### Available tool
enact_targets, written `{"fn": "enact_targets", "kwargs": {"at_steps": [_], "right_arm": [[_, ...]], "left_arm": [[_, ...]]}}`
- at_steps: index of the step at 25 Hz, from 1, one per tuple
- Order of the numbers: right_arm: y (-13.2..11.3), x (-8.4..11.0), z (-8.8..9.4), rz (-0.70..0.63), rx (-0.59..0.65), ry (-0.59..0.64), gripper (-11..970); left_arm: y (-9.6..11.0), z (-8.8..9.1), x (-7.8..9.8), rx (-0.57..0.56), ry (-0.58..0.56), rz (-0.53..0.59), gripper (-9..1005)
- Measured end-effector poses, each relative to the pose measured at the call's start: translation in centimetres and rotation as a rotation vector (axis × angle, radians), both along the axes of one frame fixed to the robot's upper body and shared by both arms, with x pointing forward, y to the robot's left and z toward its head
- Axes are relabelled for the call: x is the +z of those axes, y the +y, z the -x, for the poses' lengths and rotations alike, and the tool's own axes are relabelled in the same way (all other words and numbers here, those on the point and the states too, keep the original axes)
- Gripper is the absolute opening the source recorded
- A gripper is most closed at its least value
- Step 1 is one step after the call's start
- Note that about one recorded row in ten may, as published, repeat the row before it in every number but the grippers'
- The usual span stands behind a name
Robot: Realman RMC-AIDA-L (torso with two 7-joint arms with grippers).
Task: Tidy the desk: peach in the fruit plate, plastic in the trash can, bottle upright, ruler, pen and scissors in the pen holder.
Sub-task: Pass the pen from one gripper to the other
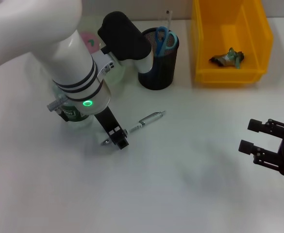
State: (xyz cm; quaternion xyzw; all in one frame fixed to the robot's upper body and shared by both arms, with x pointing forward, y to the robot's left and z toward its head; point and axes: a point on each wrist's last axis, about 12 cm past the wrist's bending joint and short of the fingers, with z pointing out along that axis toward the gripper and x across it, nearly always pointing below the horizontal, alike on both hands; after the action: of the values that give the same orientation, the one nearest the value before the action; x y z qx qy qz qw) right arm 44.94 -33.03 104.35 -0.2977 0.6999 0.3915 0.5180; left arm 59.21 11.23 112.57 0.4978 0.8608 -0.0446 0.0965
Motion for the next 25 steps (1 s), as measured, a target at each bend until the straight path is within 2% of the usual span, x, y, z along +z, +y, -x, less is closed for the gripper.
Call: {"fn": "enact_targets", "kwargs": {"at_steps": [10,25], "right_arm": [[0.0,0.0,0.0,-0.001,-0.001,0.003,580],[0.1,-0.1,0.1,0.004,0.007,0.006,571]], "left_arm": [[-0.2,-0.4,1.5,-0.014,0.018,-0.065,530],[0.2,-0.5,0.6,0.006,0.025,-0.071,529]]}}
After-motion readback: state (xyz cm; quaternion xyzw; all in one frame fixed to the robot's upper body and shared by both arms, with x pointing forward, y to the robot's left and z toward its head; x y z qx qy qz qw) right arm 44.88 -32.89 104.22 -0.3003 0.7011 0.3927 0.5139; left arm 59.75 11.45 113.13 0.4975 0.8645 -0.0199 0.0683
